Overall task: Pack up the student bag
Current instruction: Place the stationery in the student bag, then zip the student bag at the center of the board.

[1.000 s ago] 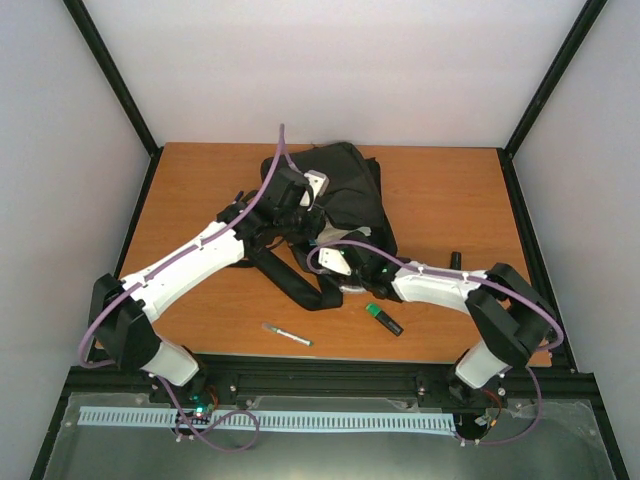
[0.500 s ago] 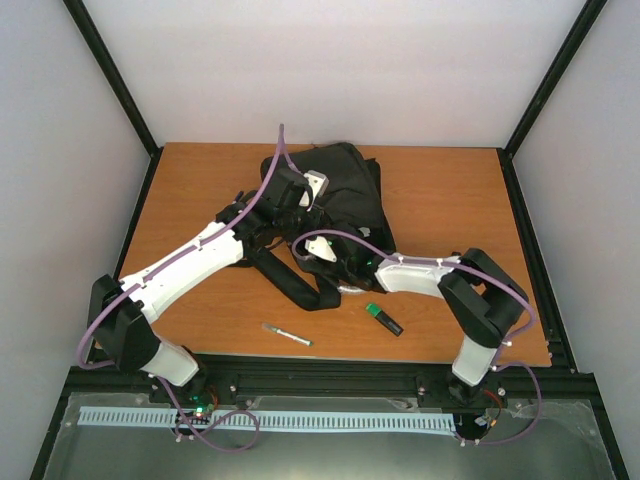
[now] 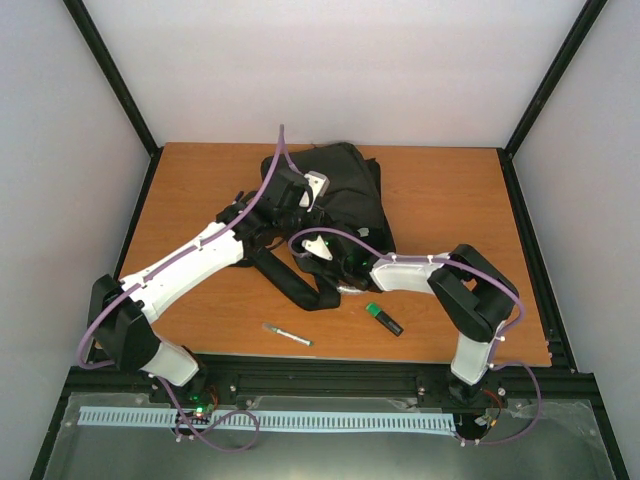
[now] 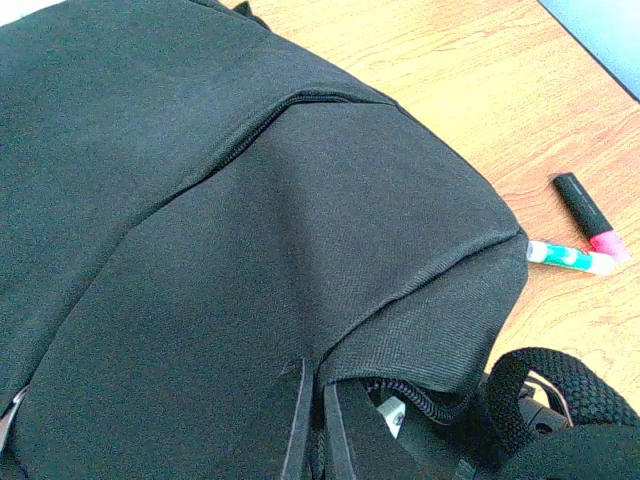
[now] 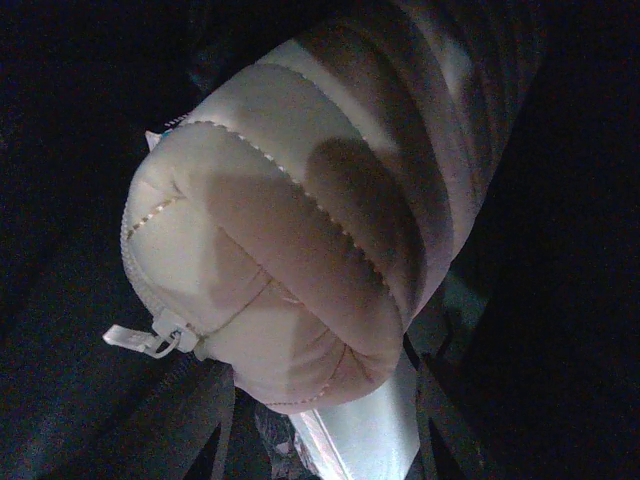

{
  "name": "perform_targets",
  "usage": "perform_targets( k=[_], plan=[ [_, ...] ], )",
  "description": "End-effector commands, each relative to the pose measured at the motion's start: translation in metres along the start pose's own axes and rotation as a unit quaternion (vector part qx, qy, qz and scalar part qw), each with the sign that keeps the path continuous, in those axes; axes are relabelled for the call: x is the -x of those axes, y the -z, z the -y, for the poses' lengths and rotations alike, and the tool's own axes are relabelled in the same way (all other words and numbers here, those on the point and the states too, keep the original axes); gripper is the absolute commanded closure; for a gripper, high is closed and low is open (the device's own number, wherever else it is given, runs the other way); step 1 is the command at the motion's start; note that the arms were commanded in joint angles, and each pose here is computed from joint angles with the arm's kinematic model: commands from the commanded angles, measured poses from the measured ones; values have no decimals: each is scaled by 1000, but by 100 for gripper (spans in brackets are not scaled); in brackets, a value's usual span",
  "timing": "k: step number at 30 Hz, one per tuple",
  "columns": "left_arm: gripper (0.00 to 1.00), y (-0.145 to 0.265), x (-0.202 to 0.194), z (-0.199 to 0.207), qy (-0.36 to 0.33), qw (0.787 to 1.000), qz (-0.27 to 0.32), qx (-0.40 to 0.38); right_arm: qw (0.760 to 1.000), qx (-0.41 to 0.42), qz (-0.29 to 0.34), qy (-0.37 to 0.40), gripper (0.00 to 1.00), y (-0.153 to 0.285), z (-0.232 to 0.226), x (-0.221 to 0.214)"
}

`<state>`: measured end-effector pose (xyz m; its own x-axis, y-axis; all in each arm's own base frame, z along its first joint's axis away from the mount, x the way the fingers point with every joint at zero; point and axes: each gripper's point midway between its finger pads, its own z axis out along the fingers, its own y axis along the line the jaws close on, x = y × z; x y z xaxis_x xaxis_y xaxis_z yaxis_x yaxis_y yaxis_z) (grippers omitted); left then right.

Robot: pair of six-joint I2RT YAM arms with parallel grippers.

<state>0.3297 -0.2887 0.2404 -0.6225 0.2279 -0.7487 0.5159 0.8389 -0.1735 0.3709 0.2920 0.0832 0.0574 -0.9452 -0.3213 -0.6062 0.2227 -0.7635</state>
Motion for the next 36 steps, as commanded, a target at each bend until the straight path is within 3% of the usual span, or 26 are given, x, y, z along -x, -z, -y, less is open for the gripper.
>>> perform_targets(
  k=[1,9,13,15,16,18,19,30,36],
  plan=[
    [99,18,31,17,7,997,59,-39,999,-14,35,-30,50,9,12,16],
    [99,10,25,-3,2,999,51,18,994,92,44,-45,43,42,-11,17],
    [88,8,18,-5,-3,999,33,23,987,143,47,-56,39,76,-21,6],
    [72,9,18,-2,-8,999,31,15,984,159,48,-67,38,92,-26,-1],
    [55,10,17,-1,-10,999,31,10,981,173,52,-71,37,102,-29,-3],
    [4,14,18,-4,0,999,37,18,974,205,62,-76,37,122,-38,-8],
    [1,17,18,-5,3,999,41,21,971,217,67,-79,37,132,-42,-10],
    [0,48,-20,-69,75,983,19,165,952,232,132,-148,30,209,-20,-27],
    [0,63,-47,-69,90,985,58,132,946,211,134,-208,15,215,3,-38]
  ],
)
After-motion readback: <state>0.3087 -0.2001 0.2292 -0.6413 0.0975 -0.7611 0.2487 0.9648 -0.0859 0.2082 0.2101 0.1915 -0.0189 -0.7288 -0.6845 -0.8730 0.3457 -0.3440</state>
